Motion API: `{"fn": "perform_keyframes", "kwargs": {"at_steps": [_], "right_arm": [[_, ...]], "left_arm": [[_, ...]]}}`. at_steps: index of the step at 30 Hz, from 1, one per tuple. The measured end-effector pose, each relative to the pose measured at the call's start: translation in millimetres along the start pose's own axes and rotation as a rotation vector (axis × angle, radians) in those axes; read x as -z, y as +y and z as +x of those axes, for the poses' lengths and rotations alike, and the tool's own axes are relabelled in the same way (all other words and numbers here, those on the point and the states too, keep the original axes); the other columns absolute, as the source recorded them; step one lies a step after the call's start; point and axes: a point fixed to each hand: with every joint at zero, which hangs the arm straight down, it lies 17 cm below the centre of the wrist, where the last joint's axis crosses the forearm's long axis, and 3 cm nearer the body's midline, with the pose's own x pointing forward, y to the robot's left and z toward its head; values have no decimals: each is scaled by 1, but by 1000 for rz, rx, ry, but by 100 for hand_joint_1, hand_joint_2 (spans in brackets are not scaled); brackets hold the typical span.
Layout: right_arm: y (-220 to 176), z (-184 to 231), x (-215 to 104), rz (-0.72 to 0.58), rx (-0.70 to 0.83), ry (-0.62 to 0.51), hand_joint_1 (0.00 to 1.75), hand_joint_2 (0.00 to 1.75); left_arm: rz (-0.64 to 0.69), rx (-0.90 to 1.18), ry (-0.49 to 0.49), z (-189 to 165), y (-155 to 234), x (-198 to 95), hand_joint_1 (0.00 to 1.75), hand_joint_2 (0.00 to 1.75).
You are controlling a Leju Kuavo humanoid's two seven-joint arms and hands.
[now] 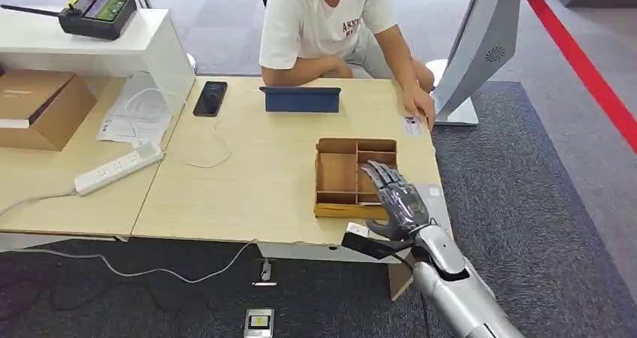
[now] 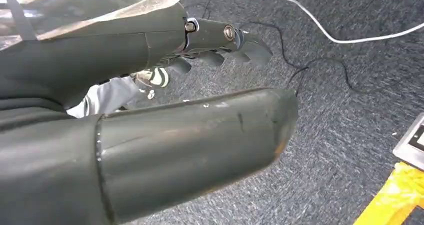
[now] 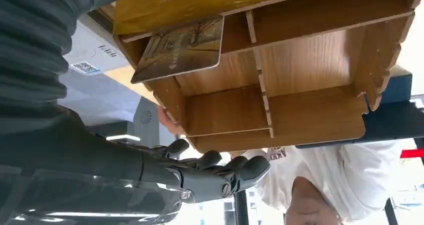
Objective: Pass the card to the sensor for recognition and then transmit it.
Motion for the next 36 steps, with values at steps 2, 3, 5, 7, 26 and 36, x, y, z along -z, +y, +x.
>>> {"fn": "perform_keyframes", "kwargs": {"at_steps": [2, 3, 5, 7, 26, 36], "right_arm": [[0, -3, 1, -2, 4, 5, 0, 175], [-1, -4, 1, -5, 6, 9, 0, 175], [-1, -9, 1, -6, 9, 20, 0, 175], [0, -14, -1, -5, 10, 31, 0, 175], [6, -51, -15, 4, -1, 105, 0, 175], [9, -51, -15, 6, 9, 110, 0, 175]], "left_arm": [[0, 0, 0, 0, 0, 0, 0, 0], [0, 0, 0, 0, 0, 0, 0, 0], [-1, -2, 1, 0, -1, 0, 0, 0], [-1, -3, 2, -1, -1, 0, 0, 0], [5, -10, 7, -1, 1, 0, 0, 0], [6, -4, 5, -1, 1, 0, 0, 0]]}}
